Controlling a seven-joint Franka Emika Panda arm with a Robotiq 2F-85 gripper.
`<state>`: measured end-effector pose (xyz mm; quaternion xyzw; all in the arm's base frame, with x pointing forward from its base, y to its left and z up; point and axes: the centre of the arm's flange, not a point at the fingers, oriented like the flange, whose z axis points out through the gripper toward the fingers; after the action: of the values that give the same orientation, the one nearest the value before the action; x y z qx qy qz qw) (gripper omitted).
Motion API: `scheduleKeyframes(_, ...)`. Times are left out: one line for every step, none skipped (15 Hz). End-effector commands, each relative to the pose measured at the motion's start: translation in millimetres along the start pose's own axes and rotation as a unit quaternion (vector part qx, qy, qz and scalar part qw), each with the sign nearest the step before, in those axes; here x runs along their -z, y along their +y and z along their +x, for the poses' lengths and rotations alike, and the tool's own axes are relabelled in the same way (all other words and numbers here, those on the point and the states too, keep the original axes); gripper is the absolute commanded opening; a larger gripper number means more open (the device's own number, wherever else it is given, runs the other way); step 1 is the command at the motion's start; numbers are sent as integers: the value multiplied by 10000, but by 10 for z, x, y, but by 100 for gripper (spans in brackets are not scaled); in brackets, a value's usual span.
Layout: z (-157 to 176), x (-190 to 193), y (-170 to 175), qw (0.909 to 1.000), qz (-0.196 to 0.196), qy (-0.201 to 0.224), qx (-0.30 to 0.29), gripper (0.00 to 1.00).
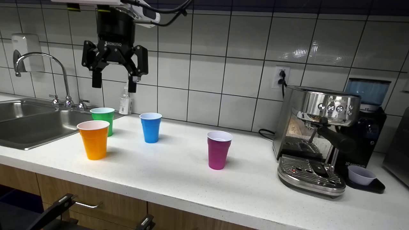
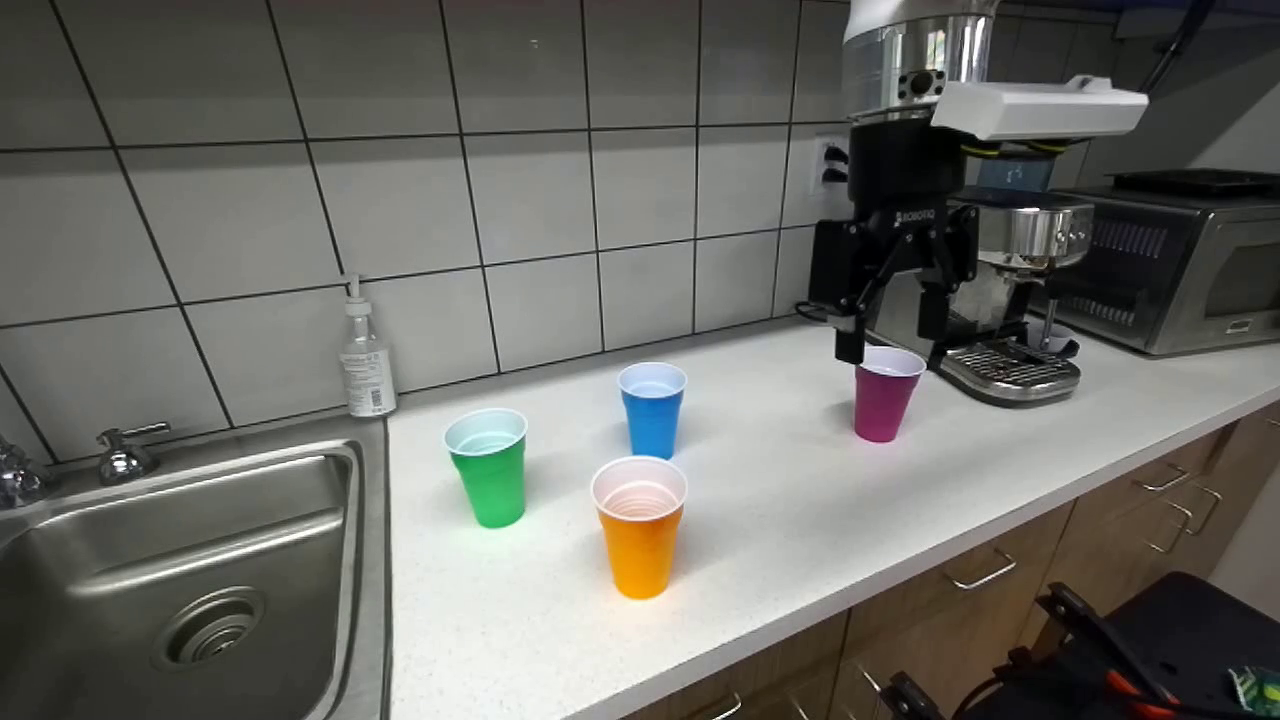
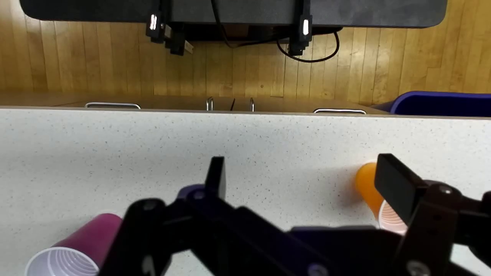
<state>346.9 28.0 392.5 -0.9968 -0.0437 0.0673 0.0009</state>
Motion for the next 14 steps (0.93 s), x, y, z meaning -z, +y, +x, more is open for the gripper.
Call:
scheduleKeyframes(0,0,0,10000,0,0,0,100)
scheduleKeyframes(0,0,0,10000,0,0,0,100)
scheduleKeyframes(0,0,0,10000,0,0,0,100)
scheduleKeyframes(0,0,0,10000,0,0,0,100)
scheduleKeyframes(0,0,0,10000,0,0,0,100)
scheduleKeyframes(19,-10,28,10000,-24,24,10,100)
scheduleKeyframes(40,-22,48,10000,-52,43,3,100)
scheduleKeyframes(62,-31,68,10000,-65,67,-1,100)
scheduleKeyframes(94,-39,92,9999,-95,115,-31,100)
scheduleKeyframes(124,-44,115,9998,-106,161,-49,100)
scheduleKeyframes(167,-53,151,9997,-122,203,-79,100)
scheduleKeyframes(206,-68,189,9995,-158,255,-95,100)
scheduleKeyframes(254,-99,235,9993,-184,283,-133,100)
scheduleKeyframes(292,-124,273,9992,-200,318,-156,100)
